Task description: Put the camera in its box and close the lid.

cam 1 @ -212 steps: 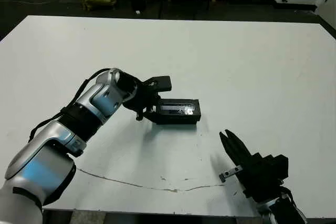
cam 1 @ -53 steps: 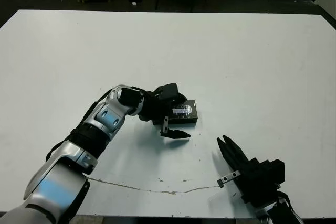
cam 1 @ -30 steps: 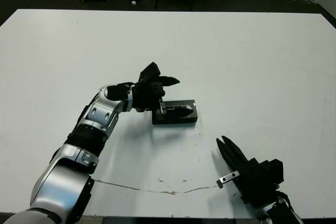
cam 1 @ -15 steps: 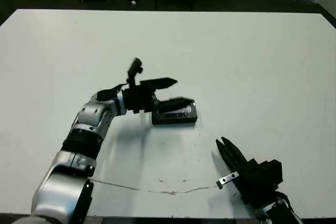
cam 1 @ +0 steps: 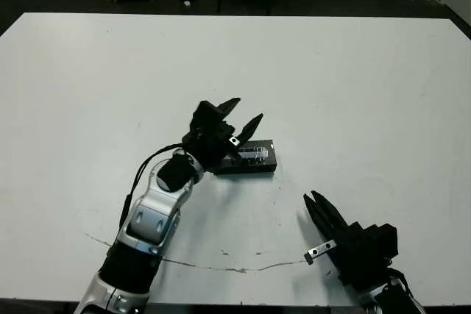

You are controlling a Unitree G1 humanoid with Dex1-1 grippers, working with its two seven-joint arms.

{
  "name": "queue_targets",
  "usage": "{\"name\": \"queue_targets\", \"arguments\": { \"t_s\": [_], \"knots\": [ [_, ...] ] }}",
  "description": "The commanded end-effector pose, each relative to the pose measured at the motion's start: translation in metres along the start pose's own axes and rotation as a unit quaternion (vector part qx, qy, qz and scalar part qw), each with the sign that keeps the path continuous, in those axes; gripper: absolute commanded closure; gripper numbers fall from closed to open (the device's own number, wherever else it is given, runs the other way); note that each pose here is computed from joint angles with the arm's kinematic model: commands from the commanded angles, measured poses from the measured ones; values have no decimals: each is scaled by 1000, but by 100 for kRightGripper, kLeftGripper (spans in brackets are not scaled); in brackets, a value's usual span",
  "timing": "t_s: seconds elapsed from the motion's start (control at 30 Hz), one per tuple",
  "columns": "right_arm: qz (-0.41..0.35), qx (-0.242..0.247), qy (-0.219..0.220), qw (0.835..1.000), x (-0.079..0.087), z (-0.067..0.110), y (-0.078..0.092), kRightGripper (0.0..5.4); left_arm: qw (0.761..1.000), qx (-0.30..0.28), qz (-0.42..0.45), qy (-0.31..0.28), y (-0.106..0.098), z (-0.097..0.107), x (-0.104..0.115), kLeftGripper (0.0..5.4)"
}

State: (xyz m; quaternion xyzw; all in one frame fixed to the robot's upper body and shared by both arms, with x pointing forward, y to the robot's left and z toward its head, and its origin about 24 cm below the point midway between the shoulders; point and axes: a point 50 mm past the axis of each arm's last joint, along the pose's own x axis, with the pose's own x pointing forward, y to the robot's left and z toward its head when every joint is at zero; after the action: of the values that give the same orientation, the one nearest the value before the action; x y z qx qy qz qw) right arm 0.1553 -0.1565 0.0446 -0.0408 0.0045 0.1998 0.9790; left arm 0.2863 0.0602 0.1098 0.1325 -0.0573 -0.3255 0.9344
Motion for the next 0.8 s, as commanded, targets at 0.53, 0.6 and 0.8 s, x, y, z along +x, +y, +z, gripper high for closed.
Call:
{"name": "queue_targets", "arguments": {
  "t_s": [0.53, 0.6, 0.8],
  "knots": [
    [-2, -2, 26, 1000, -10, -10, 1, 540, 980, -50, 2, 193, -34, -67, 0, 538],
    [0, 0, 25, 1000, -10, -10, 1, 540, 975, -54, 2, 215, -37, -77, -5, 538],
    [0, 4, 30, 1000, -10, -10, 3, 540, 960, -76, 3, 268, -42, -102, -23, 538]
  ]
}}
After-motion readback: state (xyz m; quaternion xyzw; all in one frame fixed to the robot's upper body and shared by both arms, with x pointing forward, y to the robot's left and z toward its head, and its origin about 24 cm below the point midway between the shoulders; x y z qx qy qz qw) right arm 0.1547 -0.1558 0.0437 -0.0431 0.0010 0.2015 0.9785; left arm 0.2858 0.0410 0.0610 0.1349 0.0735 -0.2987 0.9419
